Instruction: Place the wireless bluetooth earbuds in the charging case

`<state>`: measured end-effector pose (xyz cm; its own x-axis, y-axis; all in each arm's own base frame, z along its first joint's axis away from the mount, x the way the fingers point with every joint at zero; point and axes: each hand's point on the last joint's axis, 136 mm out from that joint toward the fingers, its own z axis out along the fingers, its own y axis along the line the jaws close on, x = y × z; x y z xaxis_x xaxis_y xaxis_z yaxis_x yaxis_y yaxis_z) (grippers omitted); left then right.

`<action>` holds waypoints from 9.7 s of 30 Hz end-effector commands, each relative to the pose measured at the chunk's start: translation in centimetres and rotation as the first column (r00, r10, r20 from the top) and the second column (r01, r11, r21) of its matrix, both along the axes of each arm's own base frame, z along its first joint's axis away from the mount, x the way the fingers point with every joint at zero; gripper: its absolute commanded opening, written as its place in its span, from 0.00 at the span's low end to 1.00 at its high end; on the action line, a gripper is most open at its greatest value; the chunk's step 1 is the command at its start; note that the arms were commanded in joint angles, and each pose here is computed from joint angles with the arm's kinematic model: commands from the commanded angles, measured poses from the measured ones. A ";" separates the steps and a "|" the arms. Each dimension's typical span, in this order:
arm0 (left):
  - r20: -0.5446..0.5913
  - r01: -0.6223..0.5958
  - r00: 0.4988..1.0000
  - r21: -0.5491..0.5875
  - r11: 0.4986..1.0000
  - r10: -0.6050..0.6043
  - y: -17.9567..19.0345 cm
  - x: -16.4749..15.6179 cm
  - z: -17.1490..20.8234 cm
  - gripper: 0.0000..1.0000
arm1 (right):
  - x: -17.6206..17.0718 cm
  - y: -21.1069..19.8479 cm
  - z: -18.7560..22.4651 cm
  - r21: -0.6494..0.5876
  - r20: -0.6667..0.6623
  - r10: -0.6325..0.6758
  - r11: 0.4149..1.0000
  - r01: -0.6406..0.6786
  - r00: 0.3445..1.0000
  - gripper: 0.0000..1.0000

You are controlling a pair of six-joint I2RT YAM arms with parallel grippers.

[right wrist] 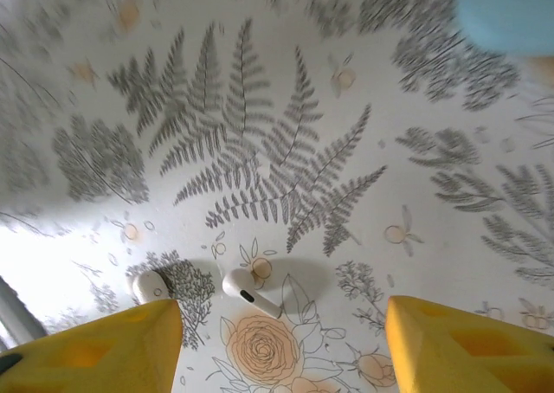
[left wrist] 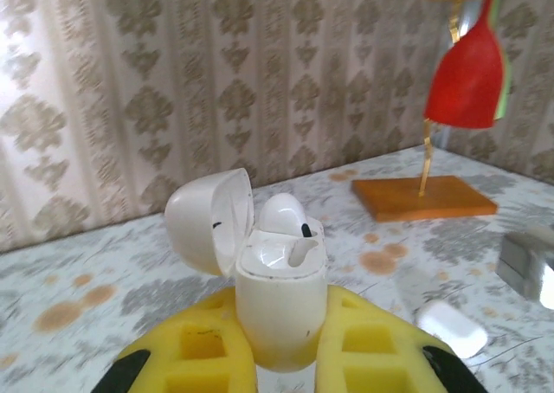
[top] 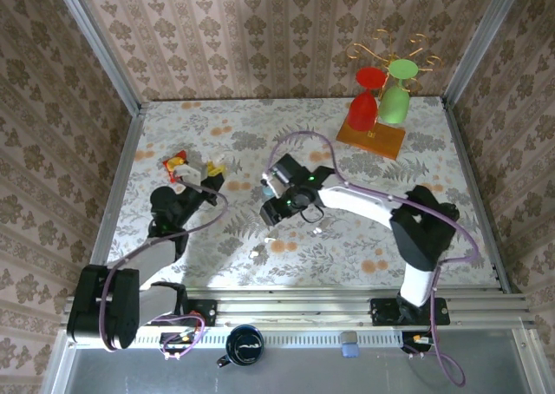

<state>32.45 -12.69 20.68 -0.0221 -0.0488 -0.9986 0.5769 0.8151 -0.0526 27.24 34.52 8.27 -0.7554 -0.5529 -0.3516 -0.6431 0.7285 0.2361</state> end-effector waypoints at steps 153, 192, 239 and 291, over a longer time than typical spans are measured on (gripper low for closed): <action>0.089 0.467 0.874 0.117 0.877 -0.477 -11.3 -6.2 -2.4 0.00 | 5.3 0.1 15.0 0.655 0.257 -0.325 0.751 0.083 0.910 0.46; 0.101 0.466 0.857 0.265 0.844 -0.505 -10.8 -8.0 -2.0 0.00 | 4.5 -0.6 13.7 0.475 0.227 -0.122 0.880 0.000 0.966 0.52; 0.070 0.598 0.764 0.296 0.745 -0.641 -13.3 -12.4 -0.1 0.66 | -1.4 -3.3 12.2 0.183 0.624 0.399 0.761 -0.622 0.672 0.23; -0.128 0.515 0.852 0.380 0.769 -0.508 -12.4 -9.2 -4.7 1.00 | 10.9 -16.4 5.3 0.175 0.375 -0.477 0.878 0.445 0.795 0.82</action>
